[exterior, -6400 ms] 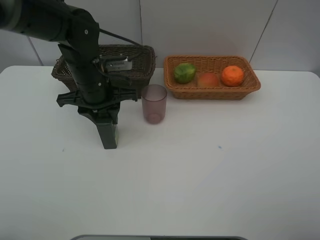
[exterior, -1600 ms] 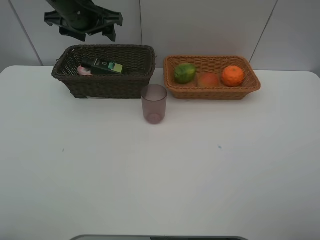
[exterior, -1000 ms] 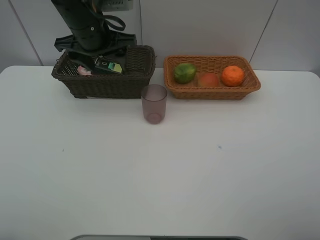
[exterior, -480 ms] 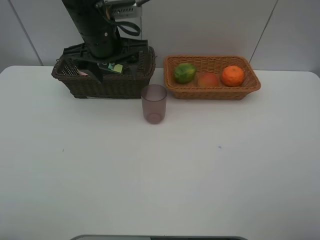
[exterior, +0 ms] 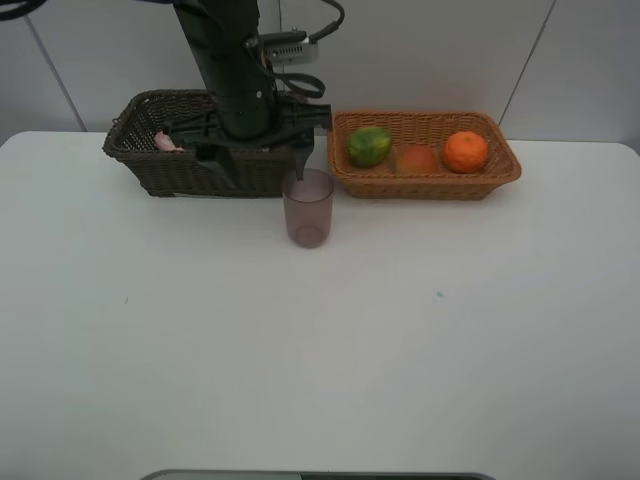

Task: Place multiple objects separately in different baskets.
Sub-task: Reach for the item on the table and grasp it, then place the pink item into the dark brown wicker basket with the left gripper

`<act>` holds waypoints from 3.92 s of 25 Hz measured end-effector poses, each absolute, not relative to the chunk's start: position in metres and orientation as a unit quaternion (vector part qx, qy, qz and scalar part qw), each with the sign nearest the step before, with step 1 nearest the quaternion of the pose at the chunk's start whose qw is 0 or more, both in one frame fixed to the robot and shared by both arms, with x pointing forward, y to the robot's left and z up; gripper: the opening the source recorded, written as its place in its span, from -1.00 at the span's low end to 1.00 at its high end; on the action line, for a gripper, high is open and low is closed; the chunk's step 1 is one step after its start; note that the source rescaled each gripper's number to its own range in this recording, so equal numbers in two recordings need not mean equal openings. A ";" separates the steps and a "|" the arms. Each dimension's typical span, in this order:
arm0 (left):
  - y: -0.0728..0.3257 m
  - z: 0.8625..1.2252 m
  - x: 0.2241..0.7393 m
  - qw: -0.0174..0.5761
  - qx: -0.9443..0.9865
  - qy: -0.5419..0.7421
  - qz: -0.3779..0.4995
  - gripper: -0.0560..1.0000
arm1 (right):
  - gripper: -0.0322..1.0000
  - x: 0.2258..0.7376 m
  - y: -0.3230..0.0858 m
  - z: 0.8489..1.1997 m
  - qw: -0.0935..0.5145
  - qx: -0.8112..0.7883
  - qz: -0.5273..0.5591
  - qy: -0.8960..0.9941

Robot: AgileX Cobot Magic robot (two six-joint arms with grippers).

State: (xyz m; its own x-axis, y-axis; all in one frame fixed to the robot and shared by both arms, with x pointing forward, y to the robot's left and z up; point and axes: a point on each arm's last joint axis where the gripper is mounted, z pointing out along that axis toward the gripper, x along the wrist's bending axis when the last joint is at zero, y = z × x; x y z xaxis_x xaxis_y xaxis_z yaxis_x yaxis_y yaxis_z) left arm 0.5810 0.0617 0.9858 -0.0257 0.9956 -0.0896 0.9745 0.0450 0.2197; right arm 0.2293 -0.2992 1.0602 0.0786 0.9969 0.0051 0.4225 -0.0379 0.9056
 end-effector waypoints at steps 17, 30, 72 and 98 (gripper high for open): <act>0.050 0.954 0.595 0.131 0.658 0.740 0.045 0.88 | 0.44 0.229 -0.299 1.060 0.393 0.621 0.366 0.572; 0.047 0.923 0.600 0.113 0.660 0.742 0.043 0.88 | 0.44 0.229 -0.299 1.060 0.393 0.621 0.366 0.572; 0.046 0.900 0.606 0.112 0.636 0.763 0.025 -0.89 | 0.44 0.229 -0.299 1.060 0.393 0.621 0.366 0.572; 0.047 0.933 0.604 0.148 0.624 0.767 0.014 -0.89 | 0.44 0.229 -0.299 1.060 0.393 0.621 0.366 0.572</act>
State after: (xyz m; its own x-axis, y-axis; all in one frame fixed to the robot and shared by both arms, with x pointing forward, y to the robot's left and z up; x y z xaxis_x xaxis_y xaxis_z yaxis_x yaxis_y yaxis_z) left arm 0.6037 0.0466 0.9332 -0.1774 0.9614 -0.2103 0.9531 0.2211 0.2065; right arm 0.2293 -0.2992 1.0602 0.0786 0.9969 0.0051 0.4225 -0.0379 0.9056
